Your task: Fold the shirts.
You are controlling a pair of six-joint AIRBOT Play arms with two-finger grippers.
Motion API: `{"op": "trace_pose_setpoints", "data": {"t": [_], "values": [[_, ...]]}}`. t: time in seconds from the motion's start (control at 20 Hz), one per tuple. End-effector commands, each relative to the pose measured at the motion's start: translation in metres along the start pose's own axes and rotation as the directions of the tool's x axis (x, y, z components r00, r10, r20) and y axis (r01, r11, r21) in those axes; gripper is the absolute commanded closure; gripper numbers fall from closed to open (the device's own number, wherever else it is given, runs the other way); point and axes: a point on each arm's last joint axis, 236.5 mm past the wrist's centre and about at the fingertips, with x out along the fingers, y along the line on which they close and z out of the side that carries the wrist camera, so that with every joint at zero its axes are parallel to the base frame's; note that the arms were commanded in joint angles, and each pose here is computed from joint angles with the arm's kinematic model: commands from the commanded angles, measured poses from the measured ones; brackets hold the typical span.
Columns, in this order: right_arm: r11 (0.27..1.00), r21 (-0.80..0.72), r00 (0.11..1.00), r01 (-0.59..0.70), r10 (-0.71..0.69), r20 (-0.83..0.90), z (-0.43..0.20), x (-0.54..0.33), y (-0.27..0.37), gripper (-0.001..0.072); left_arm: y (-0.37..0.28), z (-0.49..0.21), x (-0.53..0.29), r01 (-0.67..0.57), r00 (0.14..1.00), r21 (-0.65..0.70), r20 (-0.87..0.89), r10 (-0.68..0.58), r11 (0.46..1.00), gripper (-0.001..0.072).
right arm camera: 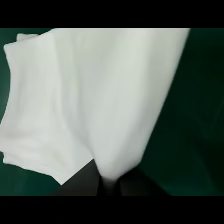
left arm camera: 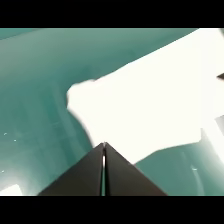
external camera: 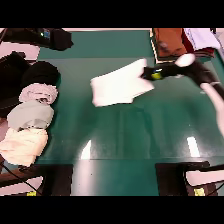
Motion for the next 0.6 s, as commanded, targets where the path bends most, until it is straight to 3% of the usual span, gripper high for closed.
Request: {"op": "trace_pose_setpoints", "data": {"t": [0.0,0.3,0.55], "values": [[0.960,0.153,0.959,0.236,-0.255,0.125,0.004,-0.104,-0.126,0.0700,-0.011,-0.003,0.004,0.018,1.000,0.013,-0.007,-0.018,1.000,0.0684],[0.728,0.569,0.772,0.383,-0.591,0.236,-0.043,-0.280,-0.287,0.0700,-0.011,0.002,0.004,0.017,1.000,-0.015,0.017,-0.017,1.000,0.0684],[0.630,0.653,0.731,0.420,-0.662,0.169,-0.083,-0.317,-0.320,0.0700,-0.011,0.003,0.004,0.018,1.000,-0.032,0.019,-0.017,0.999,0.0683]]}}
